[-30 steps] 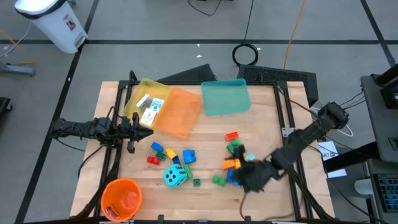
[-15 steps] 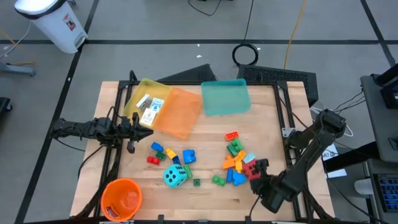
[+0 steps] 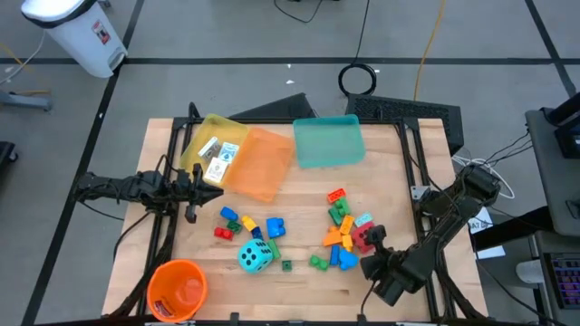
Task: Pick & Place Toys
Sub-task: Put the red dice into the orange bin
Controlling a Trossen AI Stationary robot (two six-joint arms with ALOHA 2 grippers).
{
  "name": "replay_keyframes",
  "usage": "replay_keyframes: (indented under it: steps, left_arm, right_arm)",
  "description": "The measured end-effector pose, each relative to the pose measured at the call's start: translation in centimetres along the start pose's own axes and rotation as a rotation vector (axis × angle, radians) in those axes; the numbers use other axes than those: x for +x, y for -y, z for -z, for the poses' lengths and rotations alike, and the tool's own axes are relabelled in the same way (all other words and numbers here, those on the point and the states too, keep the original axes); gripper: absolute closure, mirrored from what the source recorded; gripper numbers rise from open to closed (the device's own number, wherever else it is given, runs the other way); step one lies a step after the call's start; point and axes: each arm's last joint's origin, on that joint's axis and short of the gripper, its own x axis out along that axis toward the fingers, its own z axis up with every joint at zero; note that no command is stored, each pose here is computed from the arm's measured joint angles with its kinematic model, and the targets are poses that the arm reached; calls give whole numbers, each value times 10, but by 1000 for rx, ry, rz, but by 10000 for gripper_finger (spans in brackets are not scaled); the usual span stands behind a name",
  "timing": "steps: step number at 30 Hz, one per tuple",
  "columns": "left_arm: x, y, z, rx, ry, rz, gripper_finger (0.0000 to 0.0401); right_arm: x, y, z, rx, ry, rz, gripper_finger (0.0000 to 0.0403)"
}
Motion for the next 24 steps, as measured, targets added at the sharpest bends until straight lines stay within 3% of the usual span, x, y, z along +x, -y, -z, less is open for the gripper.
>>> replay_keyframes:
  steps: [9,15,19,24]
  left_arm:
    - [0,0,0,0,0,0,359]
    - [0,0,0,0,0,0,359]
    - [0,0,0,0,0,0,359]
    - [0,0,0,0,0,0,359]
  right_arm:
    - [5,5,10,-52,-52,84,67]
    - [27,5,25,32,-69,126,72]
    - [37,3,32,52,-61,141,108]
    - [40,2,34,77,-64,134,185]
